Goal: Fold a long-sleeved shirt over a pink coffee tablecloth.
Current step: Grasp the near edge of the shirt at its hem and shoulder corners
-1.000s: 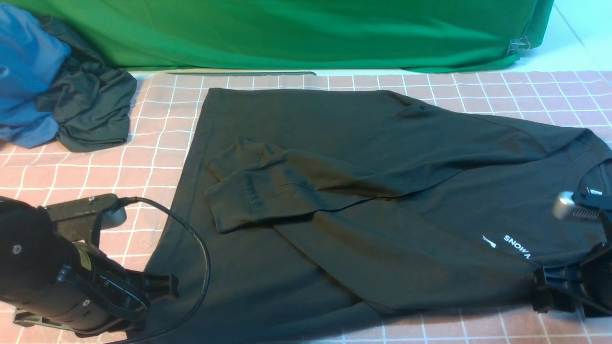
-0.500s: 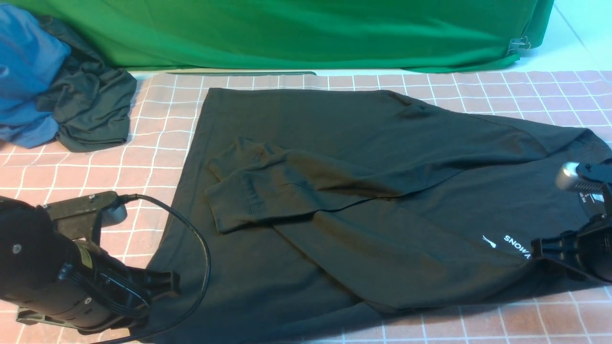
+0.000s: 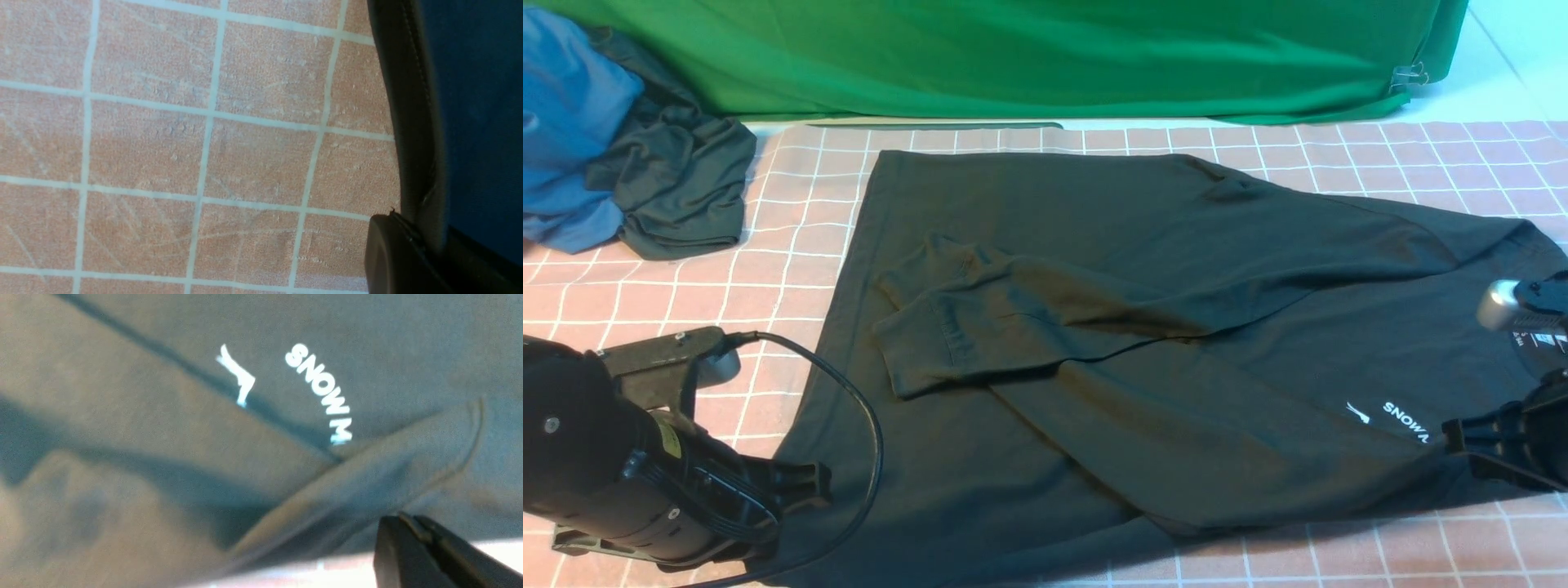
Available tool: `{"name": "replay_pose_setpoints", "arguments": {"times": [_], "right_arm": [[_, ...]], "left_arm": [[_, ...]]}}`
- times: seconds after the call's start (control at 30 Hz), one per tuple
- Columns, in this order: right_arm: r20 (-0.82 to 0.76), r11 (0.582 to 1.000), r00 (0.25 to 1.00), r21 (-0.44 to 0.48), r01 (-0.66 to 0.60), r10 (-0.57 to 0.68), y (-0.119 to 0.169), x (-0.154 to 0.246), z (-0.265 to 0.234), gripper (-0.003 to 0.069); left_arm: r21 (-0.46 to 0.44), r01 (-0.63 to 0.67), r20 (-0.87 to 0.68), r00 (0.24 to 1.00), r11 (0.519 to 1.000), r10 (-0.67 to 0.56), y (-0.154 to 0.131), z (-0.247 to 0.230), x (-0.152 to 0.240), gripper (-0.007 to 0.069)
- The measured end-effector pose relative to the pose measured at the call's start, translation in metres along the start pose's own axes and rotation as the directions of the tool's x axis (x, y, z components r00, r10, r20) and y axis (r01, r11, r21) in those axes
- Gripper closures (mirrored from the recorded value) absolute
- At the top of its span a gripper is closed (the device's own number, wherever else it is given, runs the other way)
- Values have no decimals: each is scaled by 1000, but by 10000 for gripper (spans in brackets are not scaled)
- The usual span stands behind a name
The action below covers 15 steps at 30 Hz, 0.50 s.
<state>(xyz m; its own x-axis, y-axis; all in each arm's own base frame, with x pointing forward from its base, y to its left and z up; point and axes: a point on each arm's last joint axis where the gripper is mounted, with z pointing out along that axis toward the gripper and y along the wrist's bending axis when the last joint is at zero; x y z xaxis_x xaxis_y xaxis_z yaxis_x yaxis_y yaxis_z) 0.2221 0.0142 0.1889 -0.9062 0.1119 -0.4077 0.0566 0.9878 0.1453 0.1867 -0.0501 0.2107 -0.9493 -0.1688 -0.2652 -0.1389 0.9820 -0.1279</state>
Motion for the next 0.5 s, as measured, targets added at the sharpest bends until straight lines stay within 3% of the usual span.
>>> {"name": "replay_pose_setpoints", "arguments": {"times": [0.2,0.33,0.4,0.5], "right_arm": [[-13,999,1000,-30,-17,16,4,7,-20,620],[-102,986,991,-135,-95,82,16,13,-18,597],[-140,977,986,-181,-115,90,24,15,-13,535],[-177,963,979,-227,-143,103,39,16,1,333]], "left_arm": [[-1,0,-2,1000,1000,0,0,0,0,592],[0,1,-1,1000,1000,-1,0,0,0,592],[6,5,2,1000,1000,-5,-1,0,0,592],[12,9,7,1000,1000,-9,-1,0,-1,592]]}}
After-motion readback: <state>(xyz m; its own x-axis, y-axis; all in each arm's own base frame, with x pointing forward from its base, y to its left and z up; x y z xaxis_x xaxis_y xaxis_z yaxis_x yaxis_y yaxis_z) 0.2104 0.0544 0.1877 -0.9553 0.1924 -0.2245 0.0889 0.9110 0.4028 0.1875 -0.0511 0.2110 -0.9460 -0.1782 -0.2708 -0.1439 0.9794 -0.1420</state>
